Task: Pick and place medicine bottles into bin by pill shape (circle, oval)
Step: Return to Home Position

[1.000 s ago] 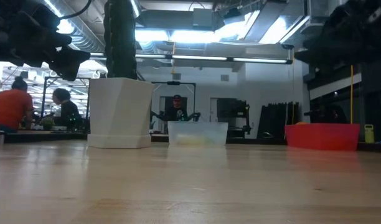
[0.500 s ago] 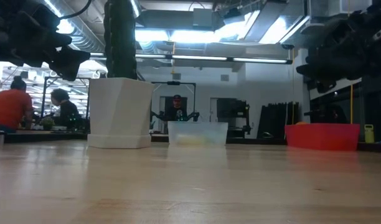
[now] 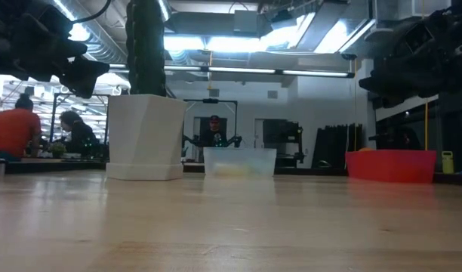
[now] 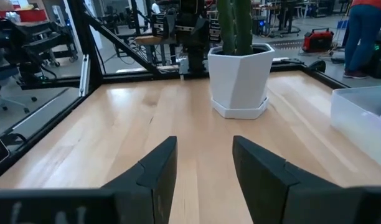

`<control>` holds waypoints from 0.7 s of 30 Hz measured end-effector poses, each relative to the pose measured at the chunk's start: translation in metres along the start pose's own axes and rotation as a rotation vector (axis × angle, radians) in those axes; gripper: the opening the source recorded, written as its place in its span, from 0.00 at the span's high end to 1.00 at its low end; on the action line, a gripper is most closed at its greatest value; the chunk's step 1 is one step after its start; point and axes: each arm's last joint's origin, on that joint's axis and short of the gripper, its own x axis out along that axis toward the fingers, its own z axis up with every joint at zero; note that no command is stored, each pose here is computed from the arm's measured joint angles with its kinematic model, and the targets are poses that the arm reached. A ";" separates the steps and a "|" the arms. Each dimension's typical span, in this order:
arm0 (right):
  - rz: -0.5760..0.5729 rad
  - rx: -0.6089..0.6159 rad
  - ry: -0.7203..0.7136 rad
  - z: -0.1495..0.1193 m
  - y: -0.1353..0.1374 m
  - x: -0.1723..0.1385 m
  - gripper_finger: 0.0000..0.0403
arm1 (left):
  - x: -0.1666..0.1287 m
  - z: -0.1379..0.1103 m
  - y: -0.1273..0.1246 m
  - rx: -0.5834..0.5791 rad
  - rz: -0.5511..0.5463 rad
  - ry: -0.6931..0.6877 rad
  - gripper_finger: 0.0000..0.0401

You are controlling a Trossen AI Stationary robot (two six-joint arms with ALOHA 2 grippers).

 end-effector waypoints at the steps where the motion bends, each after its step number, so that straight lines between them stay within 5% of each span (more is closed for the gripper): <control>1: 0.000 -0.004 0.004 0.000 0.000 0.000 0.61 | 0.000 0.000 0.000 0.000 0.000 0.000 0.47; 21: 0.005 -0.065 -0.094 0.009 0.000 -0.005 0.61 | 0.000 0.000 0.000 0.000 0.000 0.000 0.47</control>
